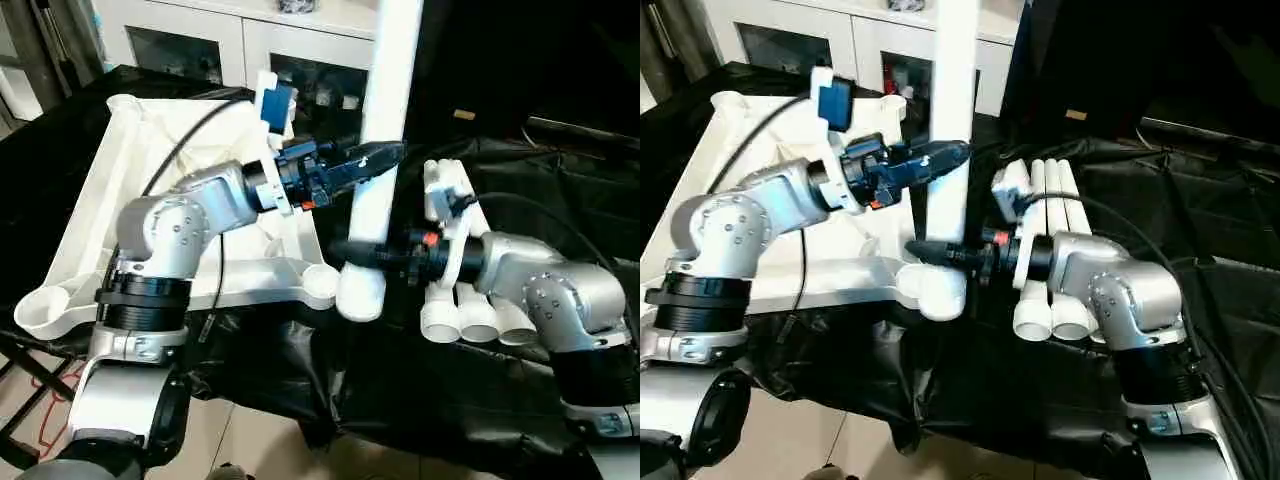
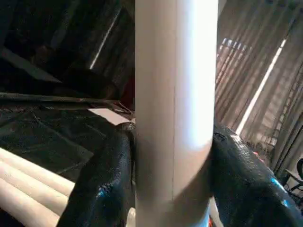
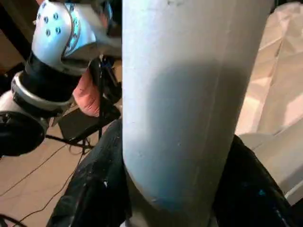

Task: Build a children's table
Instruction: Pick table leg

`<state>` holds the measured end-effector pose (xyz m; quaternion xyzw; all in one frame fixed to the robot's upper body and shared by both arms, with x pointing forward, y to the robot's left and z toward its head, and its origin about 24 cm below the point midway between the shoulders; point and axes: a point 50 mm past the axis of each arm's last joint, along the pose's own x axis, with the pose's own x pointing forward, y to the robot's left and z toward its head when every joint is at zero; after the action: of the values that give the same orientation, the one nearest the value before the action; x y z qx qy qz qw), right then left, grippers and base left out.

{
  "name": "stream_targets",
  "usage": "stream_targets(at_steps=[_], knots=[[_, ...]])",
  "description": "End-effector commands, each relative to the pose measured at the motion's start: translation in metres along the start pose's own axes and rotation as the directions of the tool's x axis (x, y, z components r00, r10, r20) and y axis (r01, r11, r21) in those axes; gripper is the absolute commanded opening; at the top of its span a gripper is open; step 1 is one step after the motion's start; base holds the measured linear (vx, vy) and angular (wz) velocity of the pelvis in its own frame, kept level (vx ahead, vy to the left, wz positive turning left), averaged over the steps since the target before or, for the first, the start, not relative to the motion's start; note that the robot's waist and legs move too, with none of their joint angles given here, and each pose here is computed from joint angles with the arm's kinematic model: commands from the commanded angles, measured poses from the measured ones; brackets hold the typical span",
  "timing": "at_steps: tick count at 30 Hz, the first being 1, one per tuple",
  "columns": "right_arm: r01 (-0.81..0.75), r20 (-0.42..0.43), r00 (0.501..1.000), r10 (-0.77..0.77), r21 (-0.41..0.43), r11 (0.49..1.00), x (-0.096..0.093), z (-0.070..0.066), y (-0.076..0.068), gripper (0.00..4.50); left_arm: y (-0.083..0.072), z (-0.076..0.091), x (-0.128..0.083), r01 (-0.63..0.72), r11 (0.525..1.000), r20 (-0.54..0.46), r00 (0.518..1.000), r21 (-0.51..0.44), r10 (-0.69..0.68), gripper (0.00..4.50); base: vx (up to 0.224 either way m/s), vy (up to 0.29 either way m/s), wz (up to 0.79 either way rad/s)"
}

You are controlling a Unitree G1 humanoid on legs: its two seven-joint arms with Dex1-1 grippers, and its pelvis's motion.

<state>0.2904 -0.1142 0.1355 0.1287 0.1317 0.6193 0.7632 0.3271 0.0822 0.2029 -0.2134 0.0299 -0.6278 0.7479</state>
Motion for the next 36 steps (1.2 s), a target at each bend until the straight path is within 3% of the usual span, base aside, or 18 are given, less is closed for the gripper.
stream_targets(at_steps=[1,12,13,19,26,36], knots=[[-0.017,-0.012,1.0,0.017,-0.029,0.999,-0.003,0.005,0.004,1.87,-0.001,0.002,0.006,0.015,1.0,-0.016,1.0,0.019,-0.015,2.07,0.0,0.0,0.0],[-0.004,-0.037,0.999,0.002,-0.05,0.999,-0.001,0.003,0.004,1.87,0.004,0.005,0.006,-0.027,1.0,0.029,0.999,-0.004,0.027,1.81,0.0,0.0,0.0],[0.005,-0.037,0.999,-0.007,-0.057,0.998,0.0,0.004,0.003,2.43,0.006,0.005,0.006,-0.047,0.999,0.029,0.998,0.005,0.047,1.81,0.0,0.0,0.0],[0.07,-0.012,0.997,-0.071,-0.069,0.995,0.002,0.008,-0.003,3.0,0.008,0.006,0.006,-0.128,0.989,0.015,0.992,0.071,0.128,1.8,0.0,0.0,0.0],[0.179,-0.019,0.983,-0.181,-0.08,0.981,0.009,0.011,-0.008,3.03,0.003,0.005,0.006,-0.137,0.981,-0.008,0.99,0.14,0.139,1.8,0.0,0.0,0.0],[0.23,-0.105,0.967,-0.231,-0.022,0.973,0.011,-0.001,-0.016,3.03,0.0,0.002,0.009,-0.108,0.981,-0.036,0.993,0.164,0.116,1.8,0.0,0.0,0.0]])
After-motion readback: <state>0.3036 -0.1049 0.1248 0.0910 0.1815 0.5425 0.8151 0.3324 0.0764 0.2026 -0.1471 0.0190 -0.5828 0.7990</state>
